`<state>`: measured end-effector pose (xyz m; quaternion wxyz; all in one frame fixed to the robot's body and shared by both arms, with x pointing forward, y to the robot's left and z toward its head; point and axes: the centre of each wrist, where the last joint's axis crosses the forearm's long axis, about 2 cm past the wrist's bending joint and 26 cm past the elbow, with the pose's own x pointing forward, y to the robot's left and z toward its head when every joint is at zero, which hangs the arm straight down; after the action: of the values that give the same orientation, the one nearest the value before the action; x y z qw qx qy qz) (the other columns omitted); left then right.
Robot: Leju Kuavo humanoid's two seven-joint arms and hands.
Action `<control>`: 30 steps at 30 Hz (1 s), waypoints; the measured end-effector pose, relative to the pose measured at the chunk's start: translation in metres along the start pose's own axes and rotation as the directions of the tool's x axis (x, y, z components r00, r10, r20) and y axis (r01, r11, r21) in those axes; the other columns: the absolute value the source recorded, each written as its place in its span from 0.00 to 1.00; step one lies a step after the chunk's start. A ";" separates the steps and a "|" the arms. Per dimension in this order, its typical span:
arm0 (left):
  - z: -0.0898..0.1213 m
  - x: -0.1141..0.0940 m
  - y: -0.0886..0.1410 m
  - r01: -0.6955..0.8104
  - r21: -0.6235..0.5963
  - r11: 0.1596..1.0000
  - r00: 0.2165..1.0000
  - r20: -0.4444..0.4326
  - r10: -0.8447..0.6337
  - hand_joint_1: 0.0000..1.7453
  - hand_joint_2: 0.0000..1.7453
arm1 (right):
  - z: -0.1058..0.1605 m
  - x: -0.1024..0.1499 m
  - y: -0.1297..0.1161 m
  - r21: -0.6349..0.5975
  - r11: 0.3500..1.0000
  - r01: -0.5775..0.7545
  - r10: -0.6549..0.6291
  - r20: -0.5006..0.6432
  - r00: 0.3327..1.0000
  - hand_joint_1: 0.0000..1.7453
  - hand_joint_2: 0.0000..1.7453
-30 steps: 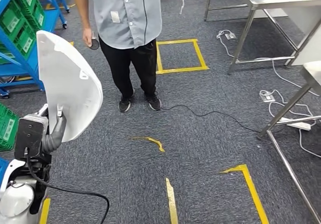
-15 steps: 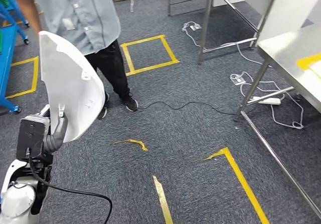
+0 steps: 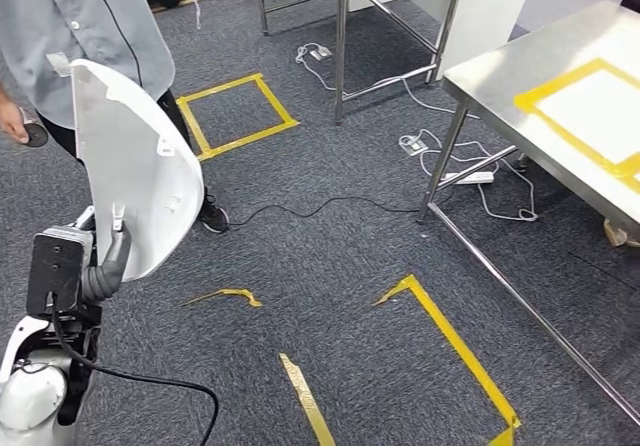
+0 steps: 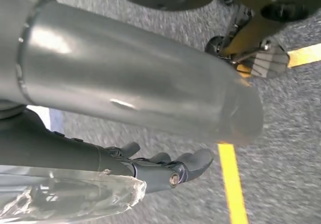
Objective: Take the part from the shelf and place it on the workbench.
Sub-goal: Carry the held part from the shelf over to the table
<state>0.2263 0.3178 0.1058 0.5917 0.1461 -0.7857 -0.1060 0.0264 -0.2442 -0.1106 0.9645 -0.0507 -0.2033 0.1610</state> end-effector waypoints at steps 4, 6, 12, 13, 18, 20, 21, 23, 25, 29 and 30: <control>0.001 0.000 0.000 0.001 -0.002 1.000 1.000 -0.003 -0.001 1.00 1.00 | -0.001 0.002 -0.001 0.001 1.000 0.001 -0.001 0.004 1.000 0.00 0.00; 0.001 0.000 0.000 0.000 -0.003 1.000 1.000 -0.003 0.000 1.00 1.00 | -0.001 0.001 0.000 0.002 1.000 0.001 -0.001 0.003 1.000 0.00 0.00; 0.001 0.000 0.000 -0.004 -0.001 1.000 1.000 -0.003 0.004 1.00 1.00 | -0.001 0.003 -0.001 0.000 1.000 0.001 -0.001 0.007 1.000 0.00 0.00; 0.000 0.000 0.000 -0.005 0.000 1.000 1.000 -0.002 0.005 1.00 1.00 | -0.001 0.003 -0.001 0.001 1.000 0.001 -0.001 0.005 1.000 0.00 0.00; 0.001 0.000 0.000 -0.007 0.000 1.000 1.000 -0.005 0.007 1.00 1.00 | -0.001 0.004 -0.001 0.002 1.000 0.002 -0.002 0.008 1.000 0.00 0.00; 0.002 -0.001 0.000 -0.007 0.000 1.000 1.000 -0.006 0.007 1.00 1.00 | -0.001 0.004 -0.001 0.002 1.000 0.002 -0.002 0.007 1.000 0.00 0.00; 0.002 -0.001 0.000 -0.007 0.000 1.000 1.000 -0.006 0.007 1.00 1.00 | -0.001 0.003 -0.001 0.002 1.000 0.002 -0.002 0.007 1.000 0.00 0.00; 0.002 0.000 0.000 -0.006 0.000 1.000 1.000 -0.005 0.006 1.00 1.00 | -0.001 0.003 -0.001 0.002 1.000 0.002 -0.002 0.007 1.000 0.00 0.00; 0.001 0.000 0.000 -0.006 0.000 1.000 1.000 -0.005 0.006 1.00 1.00 | -0.002 0.005 -0.001 0.002 1.000 0.002 -0.002 0.009 1.000 0.00 0.00; 0.000 0.000 0.000 -0.007 0.002 1.000 1.000 -0.003 0.007 1.00 1.00 | 0.000 0.000 0.000 0.004 1.000 0.003 -0.003 0.001 1.000 0.00 0.00; 0.000 0.000 0.000 -0.008 0.002 1.000 1.000 -0.002 0.008 1.00 1.00 | 0.000 -0.001 0.001 0.005 1.000 0.003 -0.003 -0.001 1.000 0.00 0.00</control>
<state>0.2264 0.3179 0.1062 0.5930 0.1438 -0.7856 -0.1026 0.0255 -0.2438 -0.1106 0.9650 -0.0481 -0.2023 0.1599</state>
